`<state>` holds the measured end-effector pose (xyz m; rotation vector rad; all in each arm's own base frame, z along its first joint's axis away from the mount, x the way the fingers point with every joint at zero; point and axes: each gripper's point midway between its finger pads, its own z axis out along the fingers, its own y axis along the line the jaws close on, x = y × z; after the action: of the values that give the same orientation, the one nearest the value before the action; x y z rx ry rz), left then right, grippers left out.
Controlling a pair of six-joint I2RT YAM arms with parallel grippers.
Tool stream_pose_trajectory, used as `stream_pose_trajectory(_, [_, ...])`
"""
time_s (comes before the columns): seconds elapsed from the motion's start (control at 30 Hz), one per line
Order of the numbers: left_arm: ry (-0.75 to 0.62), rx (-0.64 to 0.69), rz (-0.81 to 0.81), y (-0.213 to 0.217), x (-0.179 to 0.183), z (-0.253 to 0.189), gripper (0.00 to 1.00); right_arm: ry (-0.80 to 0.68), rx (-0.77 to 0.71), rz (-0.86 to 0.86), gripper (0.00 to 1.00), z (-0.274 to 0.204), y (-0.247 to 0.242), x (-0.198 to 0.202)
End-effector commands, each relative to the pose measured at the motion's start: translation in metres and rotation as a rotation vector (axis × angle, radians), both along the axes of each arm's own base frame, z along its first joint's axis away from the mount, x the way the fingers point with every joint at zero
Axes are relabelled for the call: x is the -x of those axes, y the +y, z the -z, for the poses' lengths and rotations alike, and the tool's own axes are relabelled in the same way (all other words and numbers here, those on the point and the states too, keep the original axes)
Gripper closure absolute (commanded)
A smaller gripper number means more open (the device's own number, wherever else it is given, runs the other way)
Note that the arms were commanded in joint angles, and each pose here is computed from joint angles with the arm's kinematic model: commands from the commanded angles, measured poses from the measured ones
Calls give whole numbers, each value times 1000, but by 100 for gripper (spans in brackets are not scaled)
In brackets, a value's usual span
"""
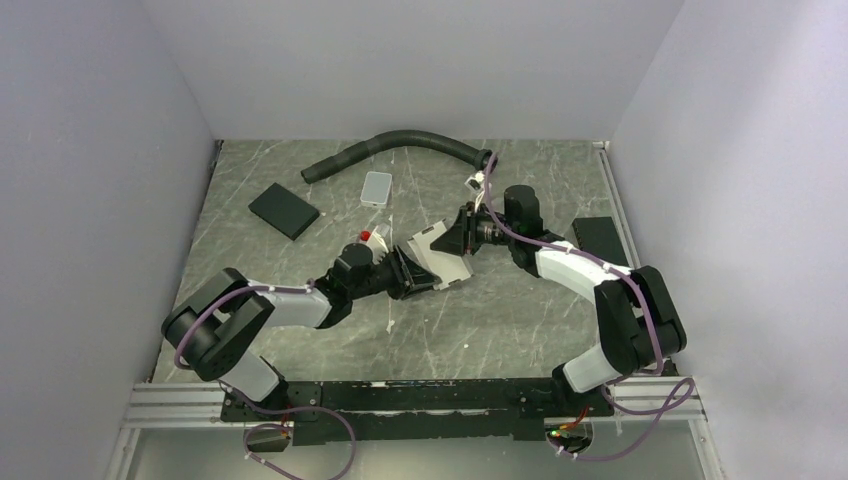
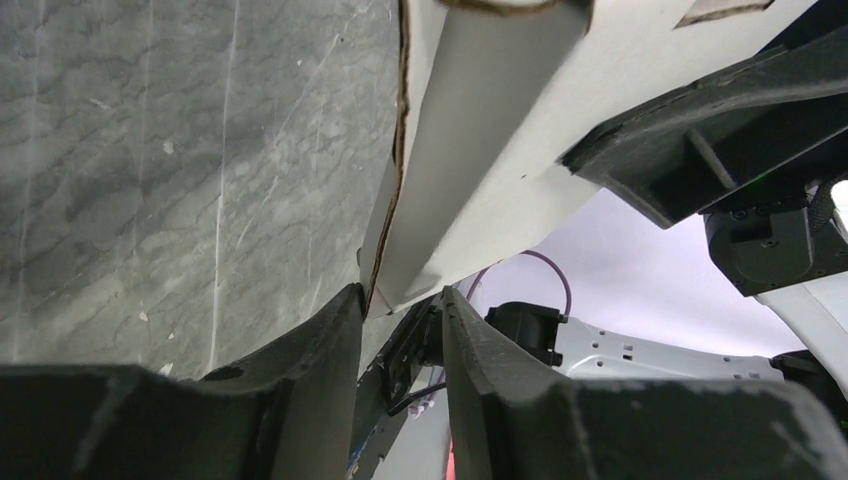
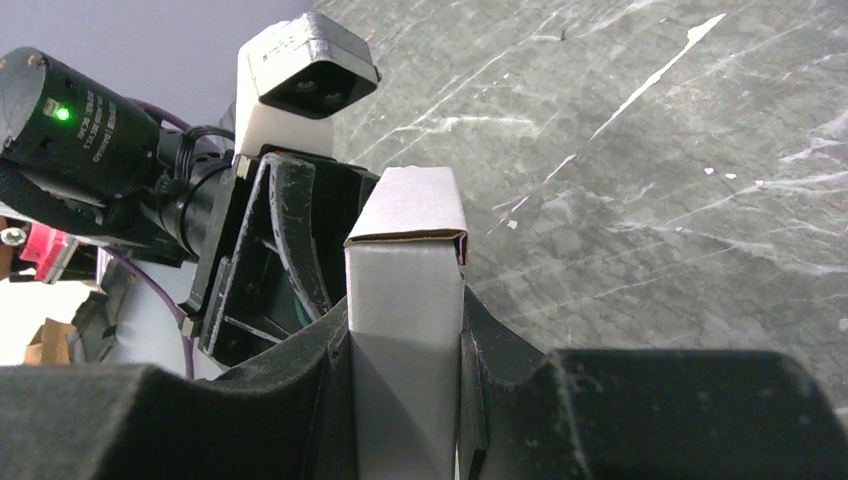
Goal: Fold the paper box
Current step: Close the paper box at the center of the board.
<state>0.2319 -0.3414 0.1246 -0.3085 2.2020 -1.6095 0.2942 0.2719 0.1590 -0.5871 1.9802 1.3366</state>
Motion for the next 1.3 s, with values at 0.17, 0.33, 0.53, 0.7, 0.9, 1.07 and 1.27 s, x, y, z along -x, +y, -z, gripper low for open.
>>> stream_pose_trajectory(0.17, [-227, 206, -15, 12, -13, -77, 54, -41, 49, -78, 100, 13, 1, 9])
stream_pose_trajectory(0.33, [-234, 196, -22, 21, -11, -72, 52, -45, 39, -84, 100, 12, -2, 8])
stream_pose_trajectory(0.53, [-245, 168, -30, 25, -11, -70, 49, -47, 26, -91, 100, 9, -2, 9])
stream_pose_trajectory(0.7, [-293, 135, -40, 33, -9, -74, 49, -52, 10, -96, 100, 5, -5, 9])
stream_pose_trajectory(0.9, [-504, -57, -83, 63, -3, -79, 47, -71, -38, -138, 100, -5, -11, 13])
stream_pose_trajectory(1.07, [-681, -219, -161, 97, -1, -69, 24, -105, -72, -202, 100, -14, -11, 21])
stream_pose_trajectory(1.27, [-705, -201, -191, 104, 2, -66, 4, -137, -115, -271, 100, -25, -9, 31])
